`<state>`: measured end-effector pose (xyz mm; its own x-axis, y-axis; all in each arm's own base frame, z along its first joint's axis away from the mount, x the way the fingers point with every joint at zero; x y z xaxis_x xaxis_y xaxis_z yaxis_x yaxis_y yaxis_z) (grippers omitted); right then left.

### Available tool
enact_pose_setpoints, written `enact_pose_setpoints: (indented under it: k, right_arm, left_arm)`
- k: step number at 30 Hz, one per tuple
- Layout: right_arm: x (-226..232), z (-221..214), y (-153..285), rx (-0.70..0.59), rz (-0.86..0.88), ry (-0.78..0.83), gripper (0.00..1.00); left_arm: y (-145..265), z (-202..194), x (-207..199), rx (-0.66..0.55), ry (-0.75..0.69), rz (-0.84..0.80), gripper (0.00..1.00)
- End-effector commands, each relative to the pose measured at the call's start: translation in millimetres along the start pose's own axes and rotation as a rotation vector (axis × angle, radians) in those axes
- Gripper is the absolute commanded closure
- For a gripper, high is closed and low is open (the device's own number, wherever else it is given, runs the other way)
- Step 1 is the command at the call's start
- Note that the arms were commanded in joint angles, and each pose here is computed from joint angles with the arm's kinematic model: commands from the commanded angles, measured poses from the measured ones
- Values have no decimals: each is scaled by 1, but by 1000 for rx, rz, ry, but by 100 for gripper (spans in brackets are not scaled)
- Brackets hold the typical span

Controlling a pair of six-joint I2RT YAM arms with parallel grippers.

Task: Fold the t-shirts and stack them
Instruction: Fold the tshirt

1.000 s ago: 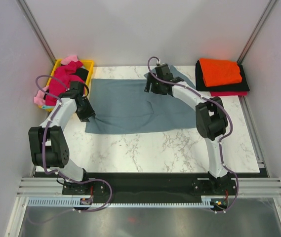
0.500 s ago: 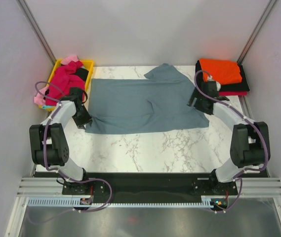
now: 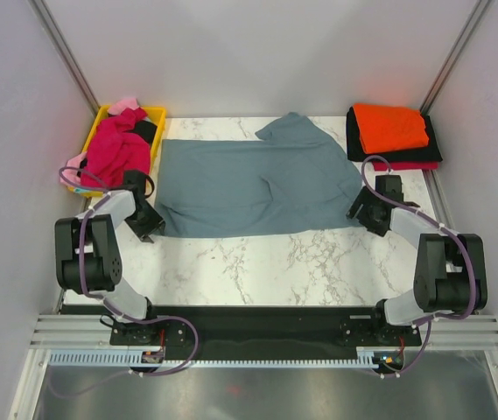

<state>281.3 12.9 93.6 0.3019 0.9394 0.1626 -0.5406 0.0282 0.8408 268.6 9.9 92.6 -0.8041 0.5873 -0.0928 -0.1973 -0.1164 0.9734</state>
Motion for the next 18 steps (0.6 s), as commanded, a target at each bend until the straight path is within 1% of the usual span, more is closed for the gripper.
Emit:
enact_pose_setpoints:
  k: [1,5,6,9,11,12,14,16,18]
  right_arm:
    - [1,7,-4,-34,47,-29,21]
    - [1,7,-5,-39,48,-35,23]
    - [0,5,-7,-34,48,-35,24]
    - [1,4,-7,-32,53,-30,25]
    - [0,3,-7,-36,51,-32,25]
    - [0,3,-7,-38,51,-30,25]
    - [-1,3,-8,-34,52,-34,25]
    - [0,3,-10,-29,58,-36,26]
    - [1,3,-12,-21,62,-36,28]
  left_arm:
    - [2,11,-15,-94,74,-114,52]
    - [8,14,-20,-141,78,-181,51]
    - [10,15,-20,-152,83,-194,50]
    - [15,12,-18,-177,82,-231,39]
    - [17,7,-13,-190,80,-244,37]
    - [25,8,-15,-225,82,-291,32]
    - [24,6,-11,-241,79,-298,27]
    - [18,7,-13,-229,77,-286,29]
    - [13,7,-17,-204,78,-279,35]
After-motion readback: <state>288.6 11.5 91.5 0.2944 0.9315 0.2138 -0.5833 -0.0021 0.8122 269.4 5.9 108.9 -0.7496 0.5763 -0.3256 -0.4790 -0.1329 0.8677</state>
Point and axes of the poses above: each gripper's point midway between its finger pads, its own y axis back along the fingers, its own x axis along the line the jaws close on, z = x × y, the point moved 8 cm from there along y, back along the fingers, and after that the axes turned 12 degrees about y, right-handed, at the moved point
